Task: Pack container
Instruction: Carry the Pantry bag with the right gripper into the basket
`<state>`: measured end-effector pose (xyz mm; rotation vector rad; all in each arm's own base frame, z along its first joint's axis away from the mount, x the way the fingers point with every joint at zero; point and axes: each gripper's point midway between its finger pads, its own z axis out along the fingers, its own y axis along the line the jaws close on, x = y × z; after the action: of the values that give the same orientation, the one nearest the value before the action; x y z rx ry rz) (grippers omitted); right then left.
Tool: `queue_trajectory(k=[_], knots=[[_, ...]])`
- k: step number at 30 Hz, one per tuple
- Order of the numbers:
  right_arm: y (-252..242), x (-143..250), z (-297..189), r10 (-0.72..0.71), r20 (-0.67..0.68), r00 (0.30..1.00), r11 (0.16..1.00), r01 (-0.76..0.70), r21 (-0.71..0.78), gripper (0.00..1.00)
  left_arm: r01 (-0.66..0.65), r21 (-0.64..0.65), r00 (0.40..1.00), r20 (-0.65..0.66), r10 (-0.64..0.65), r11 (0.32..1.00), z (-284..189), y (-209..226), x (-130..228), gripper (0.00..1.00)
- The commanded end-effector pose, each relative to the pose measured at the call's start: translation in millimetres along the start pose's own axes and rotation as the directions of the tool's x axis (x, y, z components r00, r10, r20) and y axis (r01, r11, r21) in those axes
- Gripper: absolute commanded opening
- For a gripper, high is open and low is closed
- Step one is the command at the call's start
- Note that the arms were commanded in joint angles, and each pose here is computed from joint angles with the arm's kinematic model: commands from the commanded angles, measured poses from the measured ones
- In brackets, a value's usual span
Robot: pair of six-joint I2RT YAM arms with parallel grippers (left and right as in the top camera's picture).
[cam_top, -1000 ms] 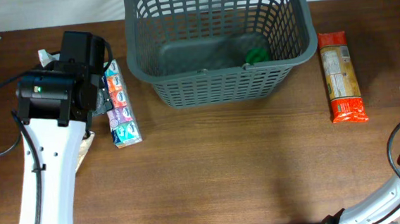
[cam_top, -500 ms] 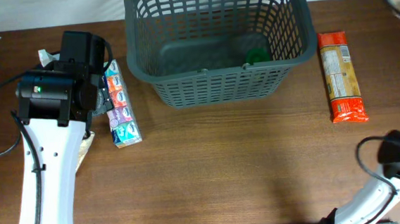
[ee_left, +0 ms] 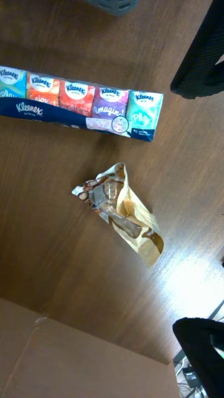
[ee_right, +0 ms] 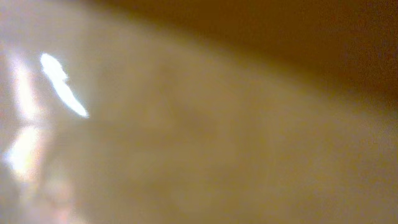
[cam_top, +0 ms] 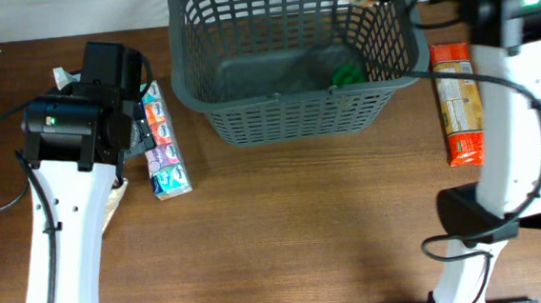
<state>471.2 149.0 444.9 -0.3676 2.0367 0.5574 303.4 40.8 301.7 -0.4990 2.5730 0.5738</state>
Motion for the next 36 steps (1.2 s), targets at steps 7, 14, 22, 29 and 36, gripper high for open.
queue_trajectory(k=[7,14,22,29,36], knots=[[-46.3,54.7,88.8,0.015,-0.168,0.986,0.964,0.030,0.263,0.04,-0.008,0.001,1.000,-0.020,0.008,1.000,2.8,-1.1,2.7,1.00],[-73.4,118.5,137.1,0.085,-0.340,0.936,0.959,0.016,0.282,0.04,-0.022,-0.008,0.999,-0.040,0.021,1.000,2.6,1.5,7.9,0.99],[-81.7,162.9,149.0,0.134,-0.466,0.875,0.956,0.010,0.294,0.10,-0.023,-0.010,0.999,-0.042,0.023,1.000,2.6,1.9,8.4,1.00],[-83.2,180.3,148.3,0.155,-0.517,0.842,0.954,0.008,0.299,0.67,-0.021,-0.008,0.999,-0.040,0.021,1.000,2.6,1.5,7.8,1.00],[-83.8,187.0,148.3,0.162,-0.535,0.829,0.954,0.007,0.300,0.81,-0.024,-0.010,0.999,-0.043,0.023,1.000,2.6,1.9,8.7,1.00]])
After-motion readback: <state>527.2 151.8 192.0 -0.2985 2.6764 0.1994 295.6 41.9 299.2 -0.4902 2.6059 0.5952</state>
